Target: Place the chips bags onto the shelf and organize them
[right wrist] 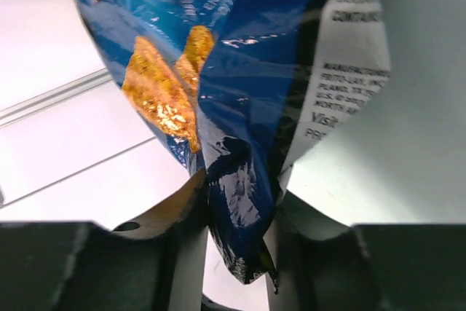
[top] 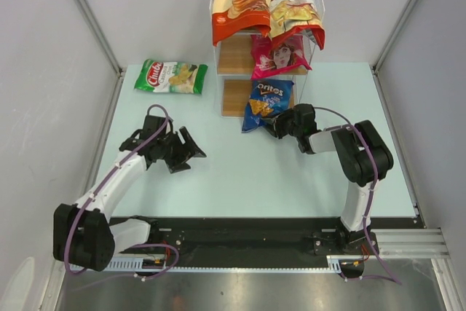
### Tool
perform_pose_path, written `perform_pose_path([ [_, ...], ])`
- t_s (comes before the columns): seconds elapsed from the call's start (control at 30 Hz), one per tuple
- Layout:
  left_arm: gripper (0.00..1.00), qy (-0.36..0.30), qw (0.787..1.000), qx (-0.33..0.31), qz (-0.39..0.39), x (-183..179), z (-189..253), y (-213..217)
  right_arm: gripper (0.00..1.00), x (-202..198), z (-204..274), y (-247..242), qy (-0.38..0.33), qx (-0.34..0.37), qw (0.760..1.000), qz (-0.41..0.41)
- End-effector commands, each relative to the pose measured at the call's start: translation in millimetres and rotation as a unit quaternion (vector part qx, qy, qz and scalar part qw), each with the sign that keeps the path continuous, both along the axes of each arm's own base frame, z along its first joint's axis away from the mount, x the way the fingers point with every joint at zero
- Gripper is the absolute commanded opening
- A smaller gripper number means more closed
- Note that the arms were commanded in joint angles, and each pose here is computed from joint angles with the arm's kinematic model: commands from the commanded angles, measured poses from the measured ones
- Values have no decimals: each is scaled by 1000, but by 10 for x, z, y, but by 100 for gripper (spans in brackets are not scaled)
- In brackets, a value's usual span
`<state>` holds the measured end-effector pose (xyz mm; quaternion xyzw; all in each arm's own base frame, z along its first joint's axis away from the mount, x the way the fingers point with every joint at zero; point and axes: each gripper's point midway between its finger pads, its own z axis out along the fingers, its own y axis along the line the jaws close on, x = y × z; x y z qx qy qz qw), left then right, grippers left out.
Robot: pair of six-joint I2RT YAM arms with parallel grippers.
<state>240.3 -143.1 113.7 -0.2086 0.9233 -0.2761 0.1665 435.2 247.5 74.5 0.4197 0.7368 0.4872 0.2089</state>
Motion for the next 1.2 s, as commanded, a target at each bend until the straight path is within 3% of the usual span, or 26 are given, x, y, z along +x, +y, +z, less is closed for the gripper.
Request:
perform_pose_path([
  [0.0,76,-17,1000,-20,-1,-22,71,-35,33,32,85,-185,-10,-26,1000,-11],
  [0.2,76,-25,999,-19,12,2,110,-14,28,223,91,-551,-15,5,999,-28],
  [0.43,76,-38,999,-2,22,178,194,17,24,349,198,-546,-33,50,997,-39],
  [0.5,76,-33,999,0,23,250,175,6,17,366,191,-525,-32,61,997,-42],
  [0.57,76,-33,999,-4,21,341,217,-30,16,359,225,-462,-34,75,996,-39],
  [0.63,76,-26,999,-3,19,422,212,-52,23,361,227,-416,-39,82,995,-35],
  [0.7,76,-20,1000,4,21,458,207,-39,39,330,226,-342,-41,93,995,-21],
  [0.8,77,-20,999,26,24,492,234,21,52,274,271,-278,-47,95,994,0],
  [0.87,77,-18,999,33,26,496,246,44,54,220,351,-263,-47,88,995,12],
  [0.9,84,-17,999,36,28,497,245,52,56,175,372,-247,-52,80,995,26],
  [1.17,85,-19,999,32,33,573,204,73,70,-294,694,-187,-50,29,992,114],
])
